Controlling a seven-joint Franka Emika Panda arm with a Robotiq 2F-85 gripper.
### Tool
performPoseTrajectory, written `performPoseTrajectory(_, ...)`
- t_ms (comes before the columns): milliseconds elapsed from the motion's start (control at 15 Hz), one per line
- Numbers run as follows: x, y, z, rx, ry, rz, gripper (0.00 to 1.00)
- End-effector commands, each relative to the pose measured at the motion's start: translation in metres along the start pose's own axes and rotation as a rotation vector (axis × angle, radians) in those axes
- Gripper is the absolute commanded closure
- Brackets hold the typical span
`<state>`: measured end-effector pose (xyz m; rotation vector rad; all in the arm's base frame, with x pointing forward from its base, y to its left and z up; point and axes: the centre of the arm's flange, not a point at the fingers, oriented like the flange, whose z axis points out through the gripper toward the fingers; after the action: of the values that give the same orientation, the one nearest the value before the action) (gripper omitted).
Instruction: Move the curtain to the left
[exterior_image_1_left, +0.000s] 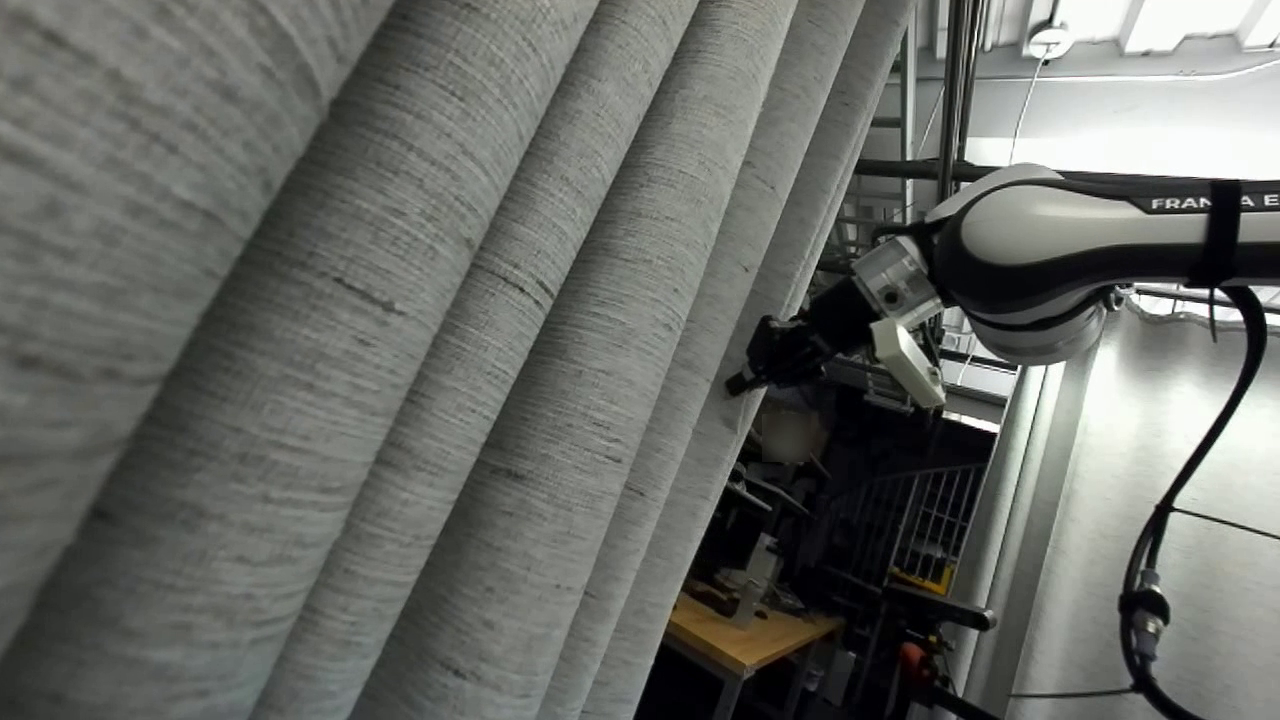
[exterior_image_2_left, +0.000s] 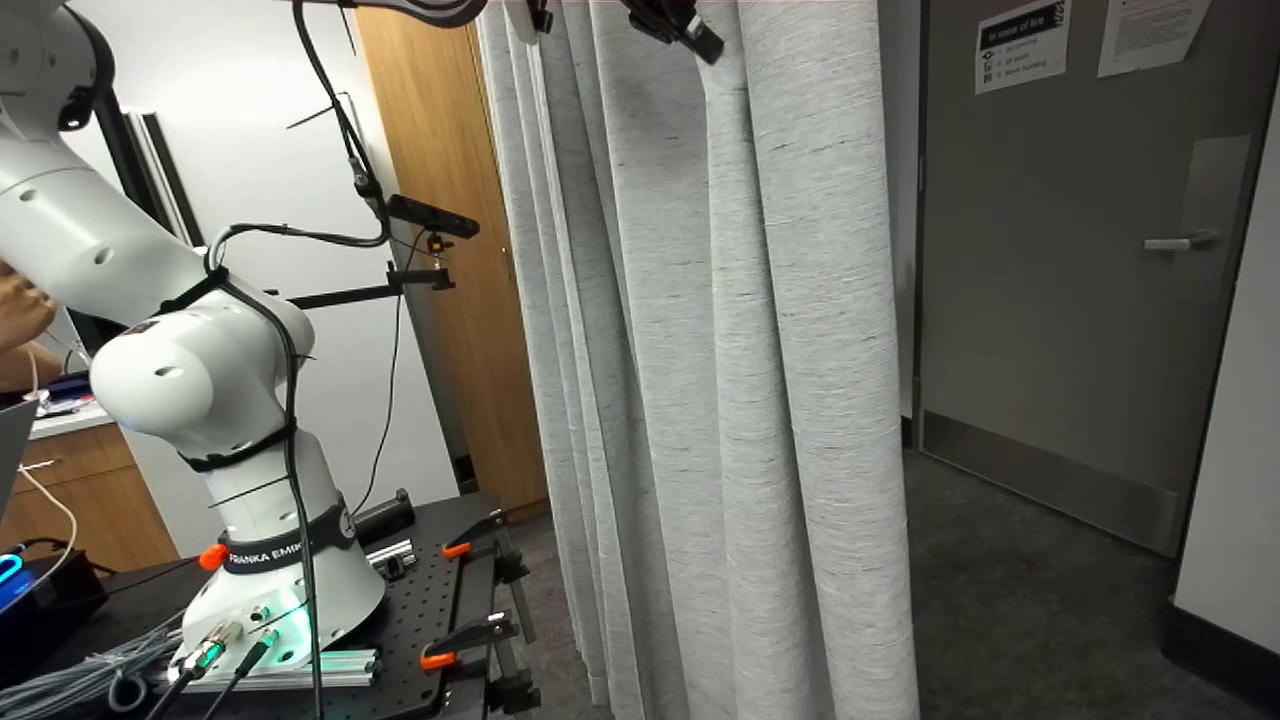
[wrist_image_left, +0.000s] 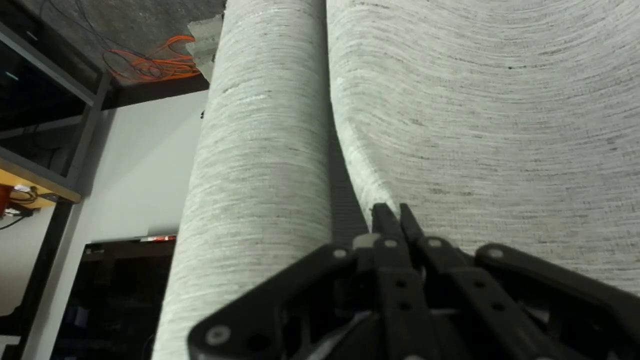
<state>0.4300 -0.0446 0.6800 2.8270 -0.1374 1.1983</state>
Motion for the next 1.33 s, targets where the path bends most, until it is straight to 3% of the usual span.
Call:
performPoseTrajectory(0,0.003,-0.041,0.010,0.054,-0.001,-0.023,1.00)
performPoseTrajectory(333,-0.008,-0.098,0.021,0.165,-0.021,-0.071,1.00)
performPoseTrajectory(1267,-0.020,-0.217,0.035,0.462,-0.085,-0.181,1.00)
